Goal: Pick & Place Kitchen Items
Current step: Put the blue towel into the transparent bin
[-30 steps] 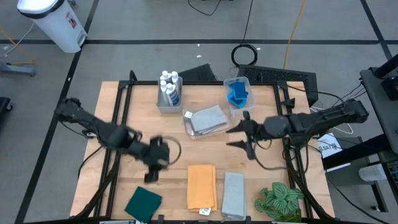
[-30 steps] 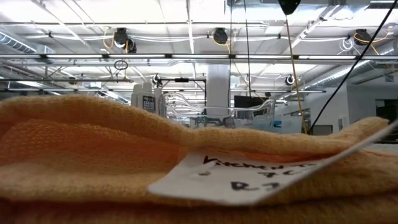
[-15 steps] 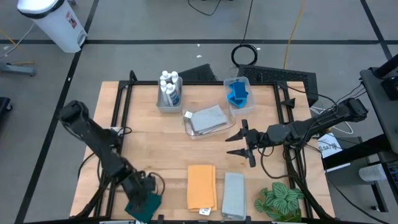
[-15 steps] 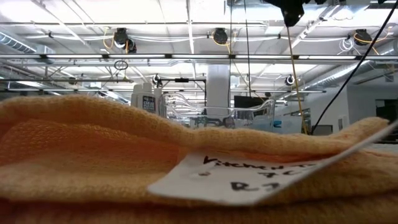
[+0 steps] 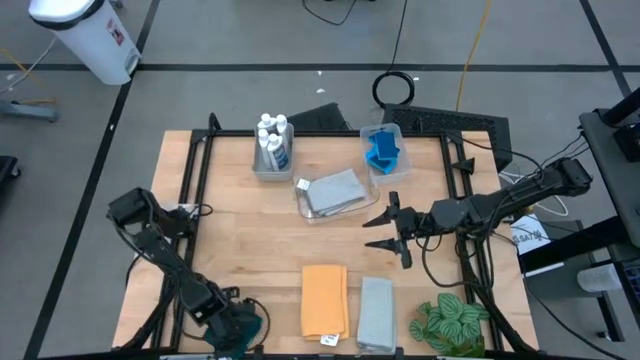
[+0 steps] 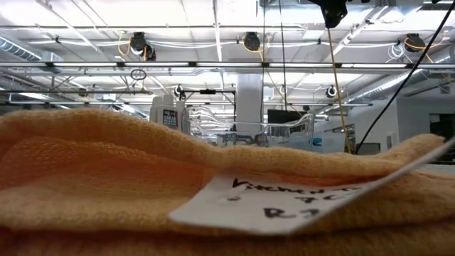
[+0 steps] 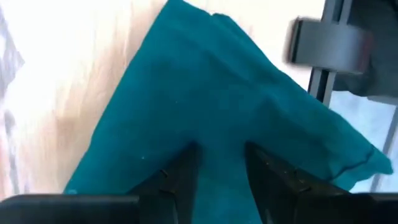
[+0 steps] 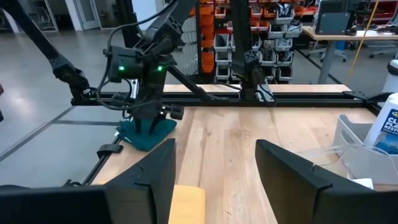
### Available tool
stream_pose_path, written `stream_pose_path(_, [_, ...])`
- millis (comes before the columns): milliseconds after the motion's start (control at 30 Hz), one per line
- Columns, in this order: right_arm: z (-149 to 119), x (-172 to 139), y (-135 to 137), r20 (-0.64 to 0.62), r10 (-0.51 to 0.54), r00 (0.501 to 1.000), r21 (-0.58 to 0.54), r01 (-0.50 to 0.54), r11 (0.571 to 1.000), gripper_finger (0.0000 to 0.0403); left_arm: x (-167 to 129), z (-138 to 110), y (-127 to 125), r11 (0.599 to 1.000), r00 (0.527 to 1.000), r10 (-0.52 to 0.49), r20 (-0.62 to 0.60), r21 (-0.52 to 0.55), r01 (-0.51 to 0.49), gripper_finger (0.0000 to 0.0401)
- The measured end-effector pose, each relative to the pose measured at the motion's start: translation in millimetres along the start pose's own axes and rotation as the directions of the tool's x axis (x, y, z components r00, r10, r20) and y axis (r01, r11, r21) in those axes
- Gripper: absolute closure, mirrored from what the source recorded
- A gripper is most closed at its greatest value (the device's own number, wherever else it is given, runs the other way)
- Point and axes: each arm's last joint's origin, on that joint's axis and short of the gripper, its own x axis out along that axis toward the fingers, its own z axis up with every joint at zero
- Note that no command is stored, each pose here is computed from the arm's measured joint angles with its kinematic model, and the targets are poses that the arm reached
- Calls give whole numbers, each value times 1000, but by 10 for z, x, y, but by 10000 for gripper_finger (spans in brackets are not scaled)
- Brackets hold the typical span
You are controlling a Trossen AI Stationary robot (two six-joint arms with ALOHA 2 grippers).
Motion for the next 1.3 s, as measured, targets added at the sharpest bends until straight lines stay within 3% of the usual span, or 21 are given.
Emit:
stream_pose_path(100, [0, 0, 0, 0, -1, 1000, -9, 1, 1000, 213, -1, 168, 102, 996, 993, 61, 105, 60, -68, 259])
stream_pose_path(200, [0, 0, -1, 0, -2, 1000, -10, 2, 1000, 216, -102, 389, 288, 971, 948, 182, 262, 102, -214, 259])
stream_pose_path(300, [0, 0, -1, 0, -1, 1000, -8, 1, 1000, 215, -274, 548, 471, 944, 913, 254, 320, 121, -306, 258])
stream_pose_path(467, [-12, 0, -2, -12, -3, 1000, -10, 3, 1000, 219, -735, 742, 722, 947, 914, 234, 331, 136, -292, 258])
stream_pose_path(667, [-16, 0, -3, -16, -4, 1000, -20, 4, 1000, 220, -1216, 804, 923, 965, 893, 172, 416, 113, -238, 258])
stream_pose_path(867, [-35, 0, -5, -35, -7, 999, -43, 6, 999, 220, -1224, 922, 1198, 985, 960, 65, 274, 135, -105, 258])
stream_pose_path(967, [-38, 0, -5, -38, -7, 999, -46, 6, 999, 221, -1094, 1005, 1295, 974, 981, 17, 194, 219, -61, 250])
stream_pose_path(1300, [-61, 0, -9, -61, -11, 998, -82, 6, 997, 222, -685, 1119, 1479, 899, 997, 62, 40, 433, -73, 140])
